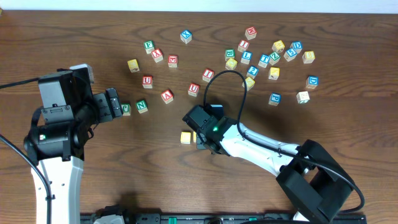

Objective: Spell out CORL
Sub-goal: 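Lower the R block beside the O block and align it, then open the right gripper and move it to the far blocks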

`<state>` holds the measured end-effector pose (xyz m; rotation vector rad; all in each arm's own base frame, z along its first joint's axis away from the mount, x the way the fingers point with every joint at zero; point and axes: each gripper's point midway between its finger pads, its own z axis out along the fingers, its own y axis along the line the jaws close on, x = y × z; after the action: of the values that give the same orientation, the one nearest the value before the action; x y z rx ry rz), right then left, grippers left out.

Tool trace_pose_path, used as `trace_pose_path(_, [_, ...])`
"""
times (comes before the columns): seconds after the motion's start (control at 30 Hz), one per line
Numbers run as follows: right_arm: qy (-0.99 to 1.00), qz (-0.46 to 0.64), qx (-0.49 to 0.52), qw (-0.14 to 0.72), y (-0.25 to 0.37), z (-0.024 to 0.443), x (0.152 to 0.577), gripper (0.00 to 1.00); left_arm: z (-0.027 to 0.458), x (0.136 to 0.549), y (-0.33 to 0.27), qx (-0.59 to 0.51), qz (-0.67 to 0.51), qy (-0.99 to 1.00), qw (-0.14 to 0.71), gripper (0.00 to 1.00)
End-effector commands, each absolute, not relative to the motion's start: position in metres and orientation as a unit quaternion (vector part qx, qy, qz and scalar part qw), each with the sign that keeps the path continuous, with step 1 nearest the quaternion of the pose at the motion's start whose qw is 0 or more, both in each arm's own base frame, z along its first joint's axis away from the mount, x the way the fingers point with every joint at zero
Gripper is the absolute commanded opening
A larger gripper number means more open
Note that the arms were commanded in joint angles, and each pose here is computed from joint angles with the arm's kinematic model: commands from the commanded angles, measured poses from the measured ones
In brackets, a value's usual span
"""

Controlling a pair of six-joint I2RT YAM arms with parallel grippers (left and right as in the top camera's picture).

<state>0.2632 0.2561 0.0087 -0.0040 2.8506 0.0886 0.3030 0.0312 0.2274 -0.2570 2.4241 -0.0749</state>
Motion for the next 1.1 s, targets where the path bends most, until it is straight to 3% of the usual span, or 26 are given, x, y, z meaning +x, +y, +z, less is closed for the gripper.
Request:
trace_pose_path(0.0, [0.988,0.027,-0.001,0.155,0.260,0.017,0.270,0.36,0.237,0.304,0.031,-0.095,-0.032,0.929,0.355,0.92])
trace_pose_path(0.63, [0.984,0.001,-0.019,0.175,0.262,0.050,0.284,0.36,0.237,0.304,0.031,-0.095,-0.032,0.929,0.355,0.92])
trace_pose_path(0.87, [0.966,-0.009,-0.049,0.254,0.271,0.108,0.331,0.49,0.237,0.304,0.031,-0.095,-0.032,0.929,0.355,0.92])
trace_pose_path(1.07, [0.959,0.009,0.003,0.284,0.236,0.173,0.387,0.46,0.237,0.304,0.031,-0.095,-0.032,0.929,0.355,0.92])
